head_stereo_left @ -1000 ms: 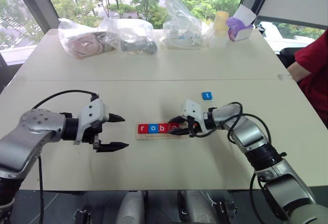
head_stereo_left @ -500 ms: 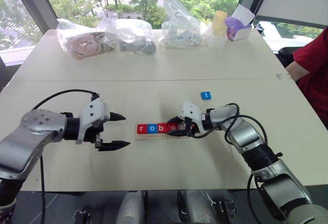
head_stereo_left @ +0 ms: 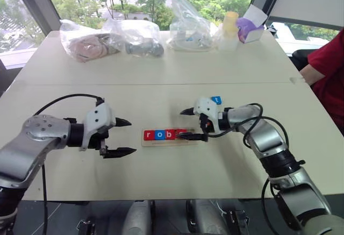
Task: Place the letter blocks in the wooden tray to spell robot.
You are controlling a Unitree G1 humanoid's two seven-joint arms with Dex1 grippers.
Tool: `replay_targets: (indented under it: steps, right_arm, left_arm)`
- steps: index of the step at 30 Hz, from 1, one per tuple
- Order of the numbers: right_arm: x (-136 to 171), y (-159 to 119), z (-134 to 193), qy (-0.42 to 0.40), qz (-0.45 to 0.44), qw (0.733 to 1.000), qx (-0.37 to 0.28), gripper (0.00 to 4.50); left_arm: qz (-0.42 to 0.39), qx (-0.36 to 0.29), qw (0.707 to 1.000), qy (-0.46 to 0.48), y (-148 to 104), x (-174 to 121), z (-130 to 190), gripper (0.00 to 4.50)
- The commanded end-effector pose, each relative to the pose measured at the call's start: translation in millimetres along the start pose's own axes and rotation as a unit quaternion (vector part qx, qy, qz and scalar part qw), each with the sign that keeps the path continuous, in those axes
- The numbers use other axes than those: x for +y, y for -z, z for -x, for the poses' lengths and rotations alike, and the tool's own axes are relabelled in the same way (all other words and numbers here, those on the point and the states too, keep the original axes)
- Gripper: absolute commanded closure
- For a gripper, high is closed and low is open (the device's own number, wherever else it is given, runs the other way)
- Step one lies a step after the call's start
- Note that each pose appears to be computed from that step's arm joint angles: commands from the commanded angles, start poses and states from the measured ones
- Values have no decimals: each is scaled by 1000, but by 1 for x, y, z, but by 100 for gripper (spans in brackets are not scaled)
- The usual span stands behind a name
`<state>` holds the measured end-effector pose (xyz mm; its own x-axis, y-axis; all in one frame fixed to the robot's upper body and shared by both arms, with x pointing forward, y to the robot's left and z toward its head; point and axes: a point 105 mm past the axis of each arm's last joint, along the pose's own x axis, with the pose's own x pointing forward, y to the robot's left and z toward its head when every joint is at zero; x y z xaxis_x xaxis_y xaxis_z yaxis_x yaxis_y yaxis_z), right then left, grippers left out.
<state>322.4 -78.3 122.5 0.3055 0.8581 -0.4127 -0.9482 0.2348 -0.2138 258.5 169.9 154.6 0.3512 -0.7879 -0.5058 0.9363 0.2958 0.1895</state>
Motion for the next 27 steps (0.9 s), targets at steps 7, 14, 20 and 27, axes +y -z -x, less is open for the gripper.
replay_targets:
  steps: [7, 14, 20, 27]
  right_arm:
    - [7, 4, 1, 6, 28, 1000, 4, 6]
    - [-7, 12, 1, 40, 44, 998, 20, 6]
    - [-10, 11, 2, 42, 60, 997, 17, 6]
    - [4, -16, 25, 27, 79, 996, -22, 6]
  left_arm:
    - [-28, 1, 1000, -1, -7, 4, 1, 0]
    - [-29, 0, 1000, -2, -7, 5, 1, 0]
    - [-30, -2, 1000, -5, -8, 5, 1, 0]
    - [-29, -9, 1000, -4, -10, 4, 0, 0]
